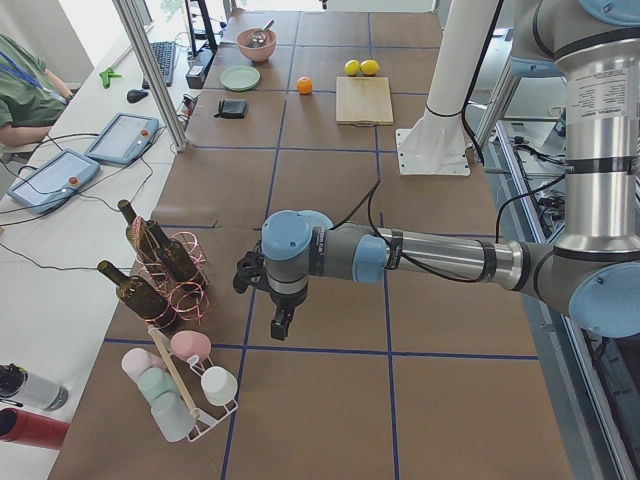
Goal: Pick orange to plate
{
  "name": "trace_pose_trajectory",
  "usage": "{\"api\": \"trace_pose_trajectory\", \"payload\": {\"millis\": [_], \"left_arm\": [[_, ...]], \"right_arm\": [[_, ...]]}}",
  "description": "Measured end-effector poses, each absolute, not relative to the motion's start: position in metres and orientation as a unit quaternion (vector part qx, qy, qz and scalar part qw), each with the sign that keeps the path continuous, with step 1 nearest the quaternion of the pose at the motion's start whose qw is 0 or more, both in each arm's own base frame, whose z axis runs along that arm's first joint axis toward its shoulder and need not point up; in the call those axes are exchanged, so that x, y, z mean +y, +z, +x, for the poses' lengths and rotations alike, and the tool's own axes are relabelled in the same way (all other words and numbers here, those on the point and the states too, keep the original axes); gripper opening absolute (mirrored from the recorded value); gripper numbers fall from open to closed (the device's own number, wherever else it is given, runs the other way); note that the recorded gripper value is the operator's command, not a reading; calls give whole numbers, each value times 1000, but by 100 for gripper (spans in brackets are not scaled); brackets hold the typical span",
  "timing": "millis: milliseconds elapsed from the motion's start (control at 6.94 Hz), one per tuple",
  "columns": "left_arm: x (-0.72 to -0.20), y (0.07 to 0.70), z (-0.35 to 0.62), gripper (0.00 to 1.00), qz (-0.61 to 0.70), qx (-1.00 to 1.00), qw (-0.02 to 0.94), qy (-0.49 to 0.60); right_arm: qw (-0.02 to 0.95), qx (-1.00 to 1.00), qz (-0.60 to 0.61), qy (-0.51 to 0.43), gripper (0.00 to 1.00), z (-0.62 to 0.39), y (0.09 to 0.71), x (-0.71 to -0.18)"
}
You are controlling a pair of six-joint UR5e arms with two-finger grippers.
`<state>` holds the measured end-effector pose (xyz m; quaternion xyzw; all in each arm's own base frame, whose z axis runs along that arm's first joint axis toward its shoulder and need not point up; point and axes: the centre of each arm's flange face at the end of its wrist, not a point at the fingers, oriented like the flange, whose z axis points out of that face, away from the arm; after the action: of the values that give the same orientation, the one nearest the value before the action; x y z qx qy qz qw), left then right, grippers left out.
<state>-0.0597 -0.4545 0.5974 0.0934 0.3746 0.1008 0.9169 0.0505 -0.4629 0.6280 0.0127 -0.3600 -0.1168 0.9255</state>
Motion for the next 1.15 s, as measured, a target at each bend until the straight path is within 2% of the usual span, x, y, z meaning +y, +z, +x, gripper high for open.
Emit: {"api": "trace_pose_trajectory", "payload": {"millis": [288,720,1152], "left_arm": [[-461,582,-58,100,146,368,910,124],[-473,545,-57,100,331,340,859,193],[-492,504,-31,100,385,373,829,160]], "right_arm": [[925,-357,41,-127,100,49,597,-480],[921,-353,87,-140,100,48,577,-494],[911,-376,103,-134,100,45,579,-490]]}}
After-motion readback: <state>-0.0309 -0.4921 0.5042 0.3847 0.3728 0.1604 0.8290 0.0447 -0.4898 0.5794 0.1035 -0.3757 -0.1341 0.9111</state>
